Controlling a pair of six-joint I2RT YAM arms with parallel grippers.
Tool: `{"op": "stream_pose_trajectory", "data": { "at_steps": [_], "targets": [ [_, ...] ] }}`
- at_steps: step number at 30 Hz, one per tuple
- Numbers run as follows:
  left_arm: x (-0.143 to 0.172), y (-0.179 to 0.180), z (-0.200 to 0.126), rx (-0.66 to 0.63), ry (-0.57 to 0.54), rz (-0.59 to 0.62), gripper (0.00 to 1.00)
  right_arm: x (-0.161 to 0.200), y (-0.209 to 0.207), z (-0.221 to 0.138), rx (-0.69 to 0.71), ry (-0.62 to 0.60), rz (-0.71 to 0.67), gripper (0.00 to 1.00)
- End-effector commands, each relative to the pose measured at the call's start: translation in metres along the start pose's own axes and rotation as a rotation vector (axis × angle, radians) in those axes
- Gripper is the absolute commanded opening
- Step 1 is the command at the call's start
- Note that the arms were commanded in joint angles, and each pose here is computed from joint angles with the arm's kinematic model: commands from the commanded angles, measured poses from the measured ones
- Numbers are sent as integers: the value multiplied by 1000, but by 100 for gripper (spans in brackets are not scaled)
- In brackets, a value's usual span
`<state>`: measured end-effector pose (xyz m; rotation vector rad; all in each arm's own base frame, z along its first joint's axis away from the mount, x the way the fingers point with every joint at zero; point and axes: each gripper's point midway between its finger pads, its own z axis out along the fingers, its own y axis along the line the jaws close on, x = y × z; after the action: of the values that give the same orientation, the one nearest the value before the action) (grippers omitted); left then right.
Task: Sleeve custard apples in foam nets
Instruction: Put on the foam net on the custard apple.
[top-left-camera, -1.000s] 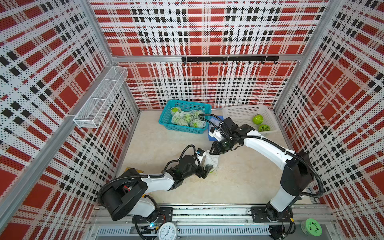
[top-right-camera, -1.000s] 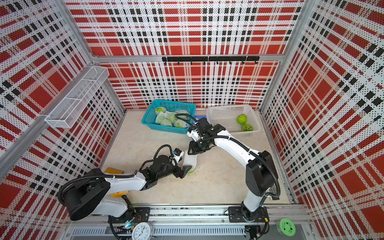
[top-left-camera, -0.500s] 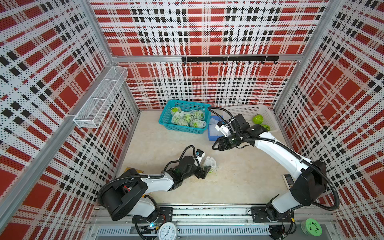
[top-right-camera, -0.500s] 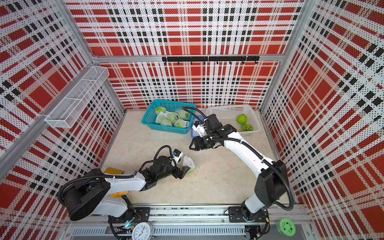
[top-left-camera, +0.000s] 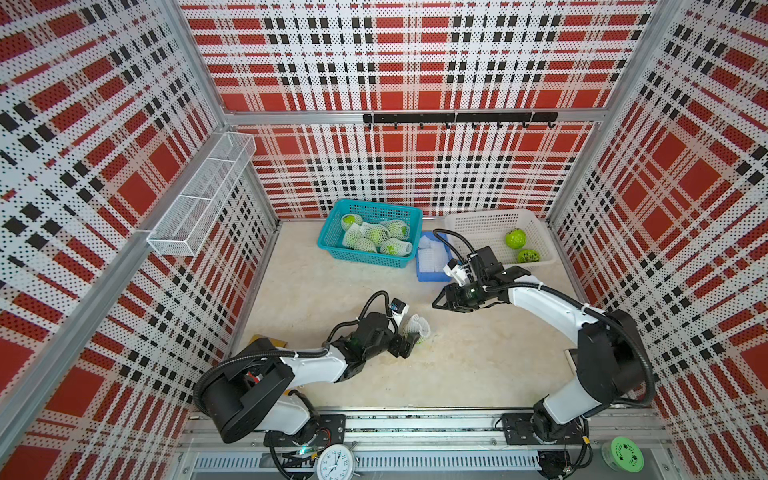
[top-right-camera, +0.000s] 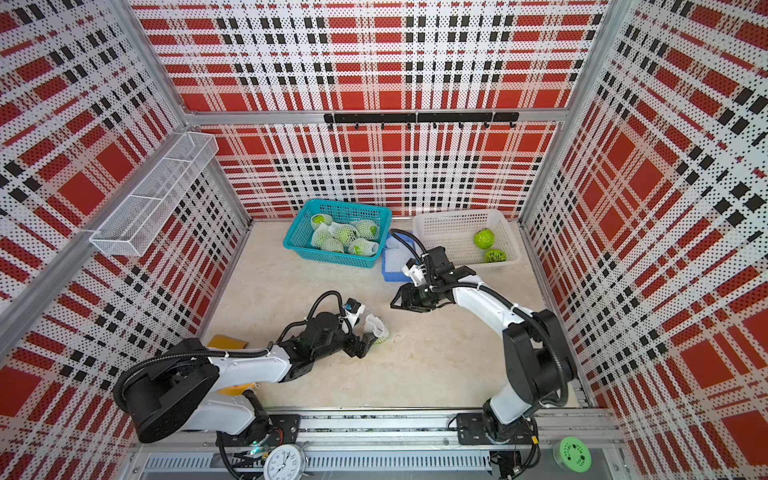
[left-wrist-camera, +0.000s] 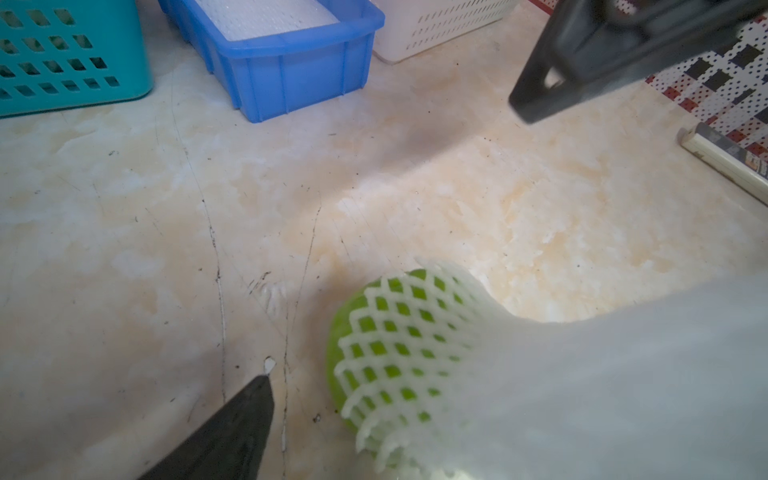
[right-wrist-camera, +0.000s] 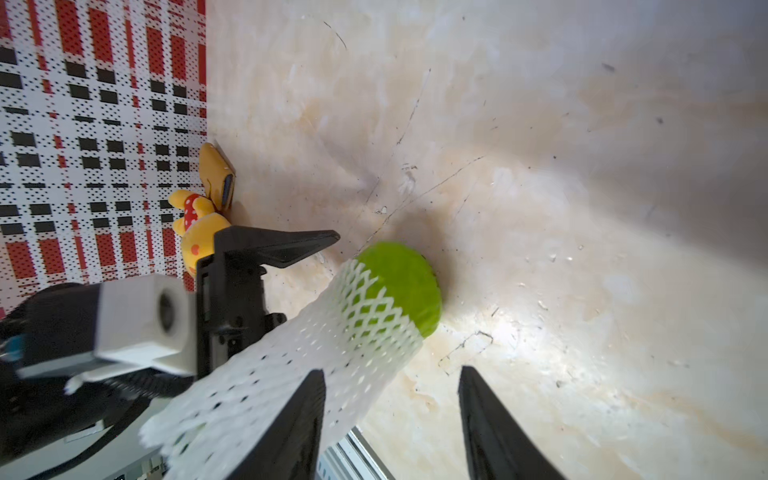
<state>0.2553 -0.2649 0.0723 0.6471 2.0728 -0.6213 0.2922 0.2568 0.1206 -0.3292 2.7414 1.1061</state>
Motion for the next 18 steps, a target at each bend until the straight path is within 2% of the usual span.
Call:
{"op": "stream_pose_trajectory", "data": {
  "at_steps": [1,4,9,18],
  "targets": [
    [4,6,-1,-20,18,-32,90,-14,17,12,-78,-21,-81,62],
    [5,10,0,-20,27,-51,90,-13,21,25,-98,12,-108,69],
    [8,16,4,-17,48,-85,90,-6,20,43,-139,49,-109,74],
    [7,19,15,9,86,-118,90,-8,12,61,-149,50,-137,77]
  ]
}}
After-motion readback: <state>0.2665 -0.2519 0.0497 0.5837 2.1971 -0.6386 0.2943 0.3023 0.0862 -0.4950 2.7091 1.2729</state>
